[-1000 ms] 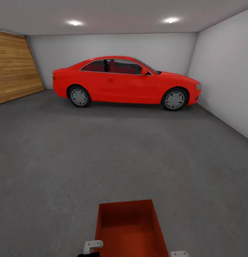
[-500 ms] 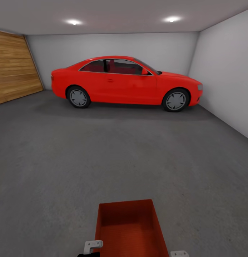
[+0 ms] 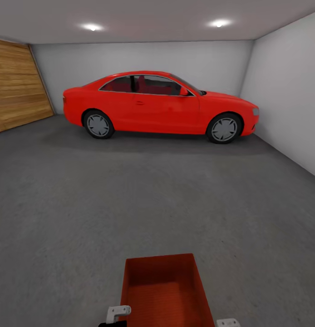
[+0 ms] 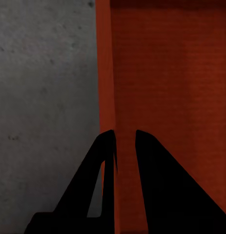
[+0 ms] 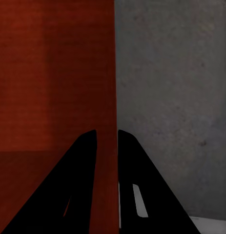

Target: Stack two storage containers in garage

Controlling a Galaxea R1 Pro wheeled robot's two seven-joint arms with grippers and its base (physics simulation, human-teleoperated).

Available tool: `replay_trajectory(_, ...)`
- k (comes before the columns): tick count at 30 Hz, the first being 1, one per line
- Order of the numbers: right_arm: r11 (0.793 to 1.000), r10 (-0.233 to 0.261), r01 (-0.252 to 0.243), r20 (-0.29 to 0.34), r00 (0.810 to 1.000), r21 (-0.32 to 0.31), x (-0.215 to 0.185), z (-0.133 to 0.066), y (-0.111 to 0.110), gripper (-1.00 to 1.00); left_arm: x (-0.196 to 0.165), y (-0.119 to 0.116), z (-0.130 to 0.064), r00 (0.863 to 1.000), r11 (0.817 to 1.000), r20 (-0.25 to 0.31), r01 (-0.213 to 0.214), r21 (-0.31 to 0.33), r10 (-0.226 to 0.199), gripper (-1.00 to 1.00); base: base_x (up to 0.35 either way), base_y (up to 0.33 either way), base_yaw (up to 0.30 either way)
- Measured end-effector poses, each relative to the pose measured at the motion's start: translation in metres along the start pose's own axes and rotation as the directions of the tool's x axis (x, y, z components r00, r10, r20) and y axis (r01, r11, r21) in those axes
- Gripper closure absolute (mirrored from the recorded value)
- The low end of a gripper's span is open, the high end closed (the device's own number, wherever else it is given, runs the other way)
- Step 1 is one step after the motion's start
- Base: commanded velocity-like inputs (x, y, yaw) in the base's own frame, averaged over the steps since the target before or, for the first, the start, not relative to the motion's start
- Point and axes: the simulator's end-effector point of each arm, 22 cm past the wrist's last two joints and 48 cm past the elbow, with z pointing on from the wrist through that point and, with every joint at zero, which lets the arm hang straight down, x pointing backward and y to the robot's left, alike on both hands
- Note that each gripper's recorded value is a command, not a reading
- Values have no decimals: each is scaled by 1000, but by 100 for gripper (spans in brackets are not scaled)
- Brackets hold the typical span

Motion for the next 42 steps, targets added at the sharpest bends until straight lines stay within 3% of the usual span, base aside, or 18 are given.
replay_trajectory(42, 1000, 1, -1, 25, 1000, 2, -11, -6, -1, 100, -12, -2, -5, 1000, 1000, 26, -2, 2, 2, 100, 208, 0, -28)
